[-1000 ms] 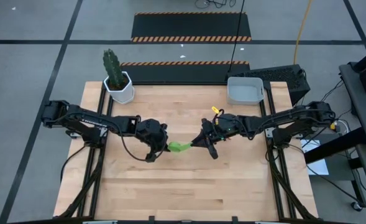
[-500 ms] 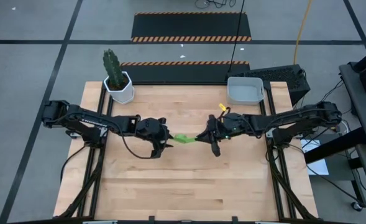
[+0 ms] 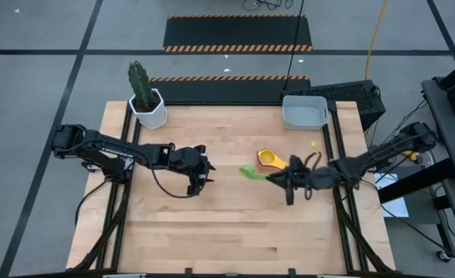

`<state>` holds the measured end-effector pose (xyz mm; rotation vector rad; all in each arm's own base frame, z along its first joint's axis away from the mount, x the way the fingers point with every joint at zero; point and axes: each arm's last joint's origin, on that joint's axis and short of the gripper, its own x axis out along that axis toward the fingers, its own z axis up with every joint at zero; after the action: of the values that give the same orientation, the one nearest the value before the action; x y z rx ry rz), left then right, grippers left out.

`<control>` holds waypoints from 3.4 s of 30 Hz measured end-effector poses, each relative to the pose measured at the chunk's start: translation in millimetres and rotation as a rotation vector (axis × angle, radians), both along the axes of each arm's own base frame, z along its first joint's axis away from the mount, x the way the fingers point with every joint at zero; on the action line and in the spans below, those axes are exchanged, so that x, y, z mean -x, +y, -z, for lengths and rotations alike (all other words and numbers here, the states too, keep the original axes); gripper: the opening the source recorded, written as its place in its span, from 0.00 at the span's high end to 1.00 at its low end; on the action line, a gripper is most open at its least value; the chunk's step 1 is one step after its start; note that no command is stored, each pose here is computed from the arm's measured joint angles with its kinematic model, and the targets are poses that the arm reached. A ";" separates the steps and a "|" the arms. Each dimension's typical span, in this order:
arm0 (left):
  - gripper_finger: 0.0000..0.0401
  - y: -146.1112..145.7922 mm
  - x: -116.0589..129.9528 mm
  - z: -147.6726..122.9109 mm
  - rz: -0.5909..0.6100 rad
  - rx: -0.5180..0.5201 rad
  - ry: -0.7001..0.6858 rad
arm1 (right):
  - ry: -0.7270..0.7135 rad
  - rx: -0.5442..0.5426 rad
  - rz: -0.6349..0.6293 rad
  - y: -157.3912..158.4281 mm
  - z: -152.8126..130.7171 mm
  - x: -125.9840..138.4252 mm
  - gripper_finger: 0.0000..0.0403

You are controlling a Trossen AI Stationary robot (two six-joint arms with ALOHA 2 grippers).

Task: Nest measuring cups in basket
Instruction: Stack the green measuring cup on top of the yellow measuring cup

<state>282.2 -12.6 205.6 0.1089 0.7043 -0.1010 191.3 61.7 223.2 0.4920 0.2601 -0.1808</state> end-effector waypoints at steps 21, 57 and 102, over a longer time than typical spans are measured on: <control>0.53 -17.4 -1.2 -3.4 0.035 0.035 -0.040 | -0.199 -0.047 0.250 -19.5 60.1 61.1 1.00; 0.53 -17.3 -0.9 -2.9 0.054 0.012 -0.038 | -0.236 -0.192 0.339 -21.6 73.0 62.6 0.97; 0.53 -16.2 0.9 -0.7 0.051 0.010 -0.008 | -0.004 -0.271 0.264 -26.1 93.2 79.0 0.60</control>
<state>281.4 -28.8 206.4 0.1179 0.6928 -0.1525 112.3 35.6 130.0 0.7962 0.2160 -0.4044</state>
